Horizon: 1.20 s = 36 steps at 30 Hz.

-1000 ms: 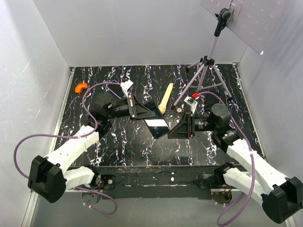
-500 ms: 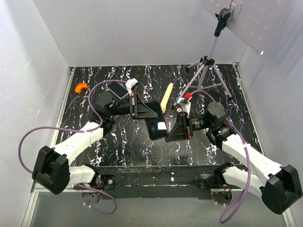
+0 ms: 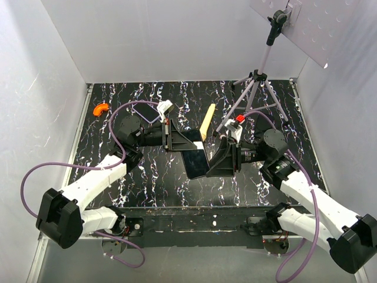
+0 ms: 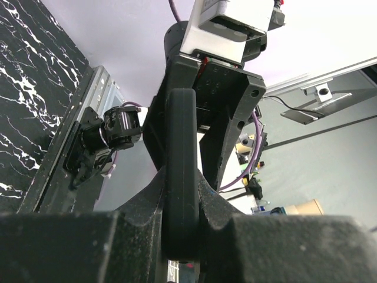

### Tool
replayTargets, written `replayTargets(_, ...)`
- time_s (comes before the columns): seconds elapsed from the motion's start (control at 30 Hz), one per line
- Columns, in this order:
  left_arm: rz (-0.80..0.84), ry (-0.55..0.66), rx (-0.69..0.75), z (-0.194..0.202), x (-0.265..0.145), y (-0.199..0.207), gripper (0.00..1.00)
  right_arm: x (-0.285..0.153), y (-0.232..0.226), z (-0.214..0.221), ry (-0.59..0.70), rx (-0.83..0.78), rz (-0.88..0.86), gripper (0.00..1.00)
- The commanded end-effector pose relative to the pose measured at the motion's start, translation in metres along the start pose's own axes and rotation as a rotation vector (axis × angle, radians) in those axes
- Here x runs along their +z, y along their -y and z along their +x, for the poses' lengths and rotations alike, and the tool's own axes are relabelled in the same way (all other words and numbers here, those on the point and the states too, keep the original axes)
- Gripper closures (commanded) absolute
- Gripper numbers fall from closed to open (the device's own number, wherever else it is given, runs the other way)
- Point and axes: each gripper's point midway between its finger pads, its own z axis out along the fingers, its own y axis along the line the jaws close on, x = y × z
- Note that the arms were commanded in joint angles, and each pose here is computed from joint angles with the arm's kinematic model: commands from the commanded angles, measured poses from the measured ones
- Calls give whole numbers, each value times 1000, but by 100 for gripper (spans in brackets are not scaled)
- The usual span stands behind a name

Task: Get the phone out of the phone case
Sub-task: Remove the phone case from the phone.

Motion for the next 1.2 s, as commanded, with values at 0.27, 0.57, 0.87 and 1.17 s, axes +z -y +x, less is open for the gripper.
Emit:
replayTargets(0.27, 30, 63, -41, -10, -2, 23, 100, 9, -26, -5, -33, -113, -81, 52)
replayTargets(0.57, 73, 36, -60, -4, -3, 27, 100, 6, -45, 4, -81, -151, -200, 75)
replayTargets(0.87, 135, -32, -15, 2, -4, 47, 100, 16, -30, -5, -87, -166, -157, 99)
replayTargets(1.17, 258, -80, -161, 12, 11, 62, 100, 54, -29, -11, -196, -434, 35, 99)
